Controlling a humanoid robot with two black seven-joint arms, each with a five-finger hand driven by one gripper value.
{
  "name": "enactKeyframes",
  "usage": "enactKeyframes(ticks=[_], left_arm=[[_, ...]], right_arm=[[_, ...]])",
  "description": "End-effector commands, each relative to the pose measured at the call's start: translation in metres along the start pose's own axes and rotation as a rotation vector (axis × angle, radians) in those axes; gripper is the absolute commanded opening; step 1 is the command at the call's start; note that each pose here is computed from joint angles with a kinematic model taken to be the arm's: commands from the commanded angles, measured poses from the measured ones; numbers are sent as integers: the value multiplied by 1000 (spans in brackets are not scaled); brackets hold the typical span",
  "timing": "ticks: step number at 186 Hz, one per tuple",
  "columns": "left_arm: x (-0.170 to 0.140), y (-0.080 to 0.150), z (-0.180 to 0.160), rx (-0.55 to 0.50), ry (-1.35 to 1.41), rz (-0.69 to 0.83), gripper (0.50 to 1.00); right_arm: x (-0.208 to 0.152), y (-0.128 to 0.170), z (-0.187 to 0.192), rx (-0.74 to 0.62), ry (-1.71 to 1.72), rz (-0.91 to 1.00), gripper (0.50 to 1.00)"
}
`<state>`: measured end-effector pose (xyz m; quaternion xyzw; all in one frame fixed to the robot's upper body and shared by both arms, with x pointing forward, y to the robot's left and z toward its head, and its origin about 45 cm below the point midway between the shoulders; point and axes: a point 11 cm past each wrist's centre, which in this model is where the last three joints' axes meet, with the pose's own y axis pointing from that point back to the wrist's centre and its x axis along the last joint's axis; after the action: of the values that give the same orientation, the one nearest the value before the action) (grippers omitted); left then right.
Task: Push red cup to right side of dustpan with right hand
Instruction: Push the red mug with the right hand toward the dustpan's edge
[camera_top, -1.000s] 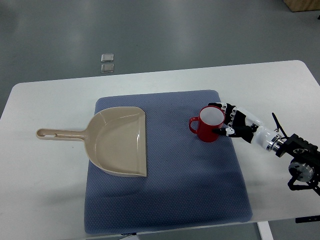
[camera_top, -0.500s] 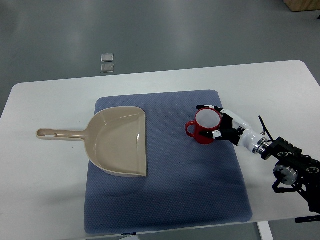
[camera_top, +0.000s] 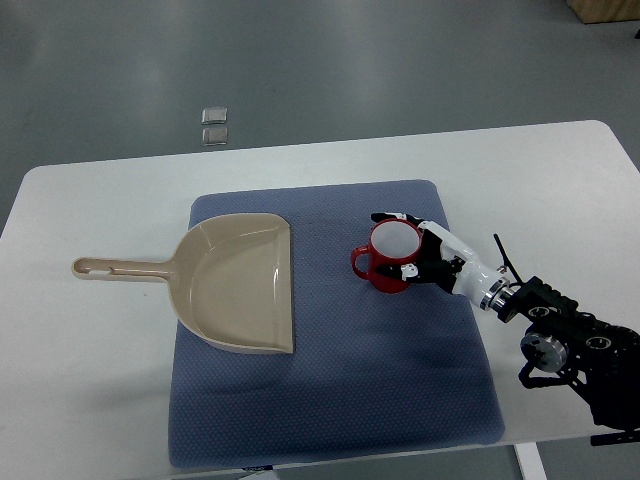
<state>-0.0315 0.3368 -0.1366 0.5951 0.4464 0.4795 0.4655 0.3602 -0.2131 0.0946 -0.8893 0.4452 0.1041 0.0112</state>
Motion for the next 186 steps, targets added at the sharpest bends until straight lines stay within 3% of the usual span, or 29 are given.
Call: enactKeyframes(ticks=[1, 186], left_arm=[[0, 0, 0, 0, 1, 0, 1000], [0, 0, 0, -2, 2, 0, 1000]], right_arm=[[-5, -3, 2, -1, 0, -8, 934], [-56, -40, 1, 35, -12, -86, 932]])
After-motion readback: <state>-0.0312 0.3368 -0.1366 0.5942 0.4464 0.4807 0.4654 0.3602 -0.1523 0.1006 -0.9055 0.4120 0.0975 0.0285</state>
